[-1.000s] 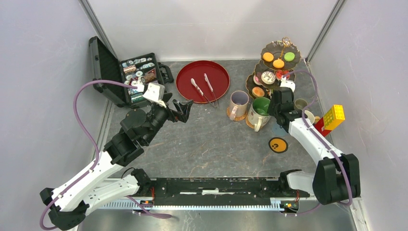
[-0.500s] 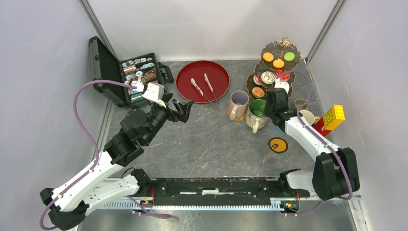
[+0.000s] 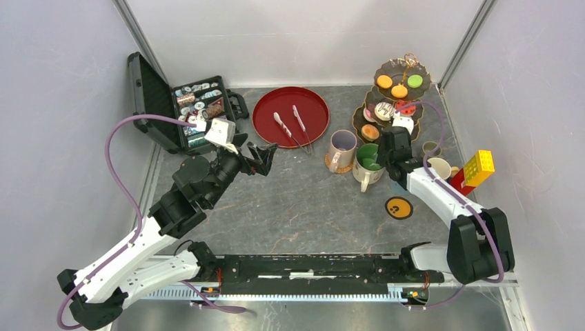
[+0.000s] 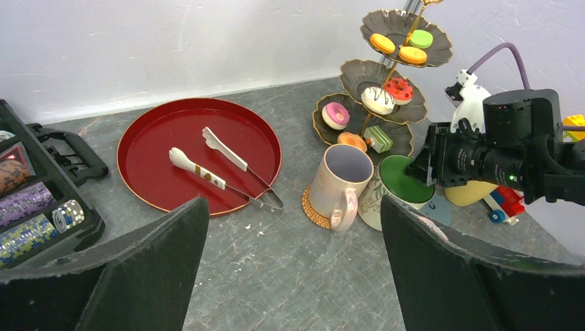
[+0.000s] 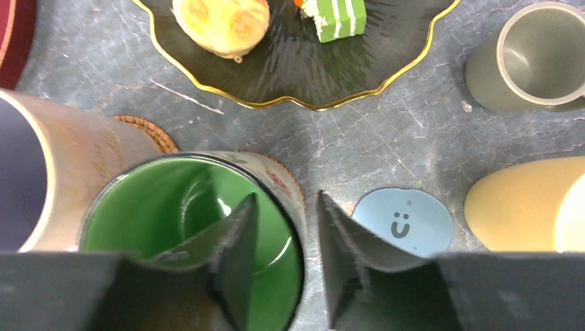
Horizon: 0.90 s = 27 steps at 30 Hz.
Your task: Serve the afternoon tea
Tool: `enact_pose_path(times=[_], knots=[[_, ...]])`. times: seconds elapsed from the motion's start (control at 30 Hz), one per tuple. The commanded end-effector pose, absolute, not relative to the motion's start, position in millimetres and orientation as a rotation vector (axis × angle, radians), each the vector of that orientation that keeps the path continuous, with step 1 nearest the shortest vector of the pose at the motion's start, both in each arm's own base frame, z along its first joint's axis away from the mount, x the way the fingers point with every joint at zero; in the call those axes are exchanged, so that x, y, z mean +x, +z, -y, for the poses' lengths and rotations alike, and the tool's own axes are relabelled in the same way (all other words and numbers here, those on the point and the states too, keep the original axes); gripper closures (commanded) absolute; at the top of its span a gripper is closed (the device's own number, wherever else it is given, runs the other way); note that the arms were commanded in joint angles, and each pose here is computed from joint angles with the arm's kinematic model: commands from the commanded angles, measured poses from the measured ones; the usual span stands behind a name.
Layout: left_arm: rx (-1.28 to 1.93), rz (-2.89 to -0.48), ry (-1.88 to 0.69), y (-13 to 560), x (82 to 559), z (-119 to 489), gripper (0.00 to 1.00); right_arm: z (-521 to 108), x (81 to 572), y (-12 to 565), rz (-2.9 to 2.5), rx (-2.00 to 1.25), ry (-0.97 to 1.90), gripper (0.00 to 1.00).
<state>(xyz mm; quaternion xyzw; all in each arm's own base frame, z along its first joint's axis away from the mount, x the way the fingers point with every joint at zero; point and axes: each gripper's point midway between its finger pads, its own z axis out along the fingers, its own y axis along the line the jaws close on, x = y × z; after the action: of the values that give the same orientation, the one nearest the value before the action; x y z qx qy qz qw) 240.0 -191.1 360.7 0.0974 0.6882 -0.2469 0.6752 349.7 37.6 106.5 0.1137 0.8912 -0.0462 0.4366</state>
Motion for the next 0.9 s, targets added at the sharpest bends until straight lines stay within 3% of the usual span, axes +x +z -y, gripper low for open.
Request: enact_pose_path(times=[0.0, 0.17, 0.37, 0.5, 0.6, 0.87], knots=[[0.176, -1.51, -0.61, 380, 239, 192, 0.0, -47, 370, 155, -2.081, 0.274, -0.048, 0.52], [0.178, -1.509, -0.614, 381, 238, 193, 0.0, -23, 347, 187, -2.044, 0.272, -0.162, 0.28], [0.179, -1.507, -0.63, 382, 237, 194, 0.0, 26, 301, 161, -2.079, 0.346, -0.319, 0.22], [0.183, -1.512, -0.633, 380, 237, 196, 0.0, 35, 285, 124, -2.138, 0.377, -0.313, 0.36], [0.183, -1.512, -0.633, 380, 237, 196, 0.0, 42, 278, 102, -2.184, 0.383, -0.367, 0.53], [0.182, -1.515, -0.627, 379, 238, 196, 0.0, 58, 272, 75, -2.27, 0.413, -0.527, 0.87]])
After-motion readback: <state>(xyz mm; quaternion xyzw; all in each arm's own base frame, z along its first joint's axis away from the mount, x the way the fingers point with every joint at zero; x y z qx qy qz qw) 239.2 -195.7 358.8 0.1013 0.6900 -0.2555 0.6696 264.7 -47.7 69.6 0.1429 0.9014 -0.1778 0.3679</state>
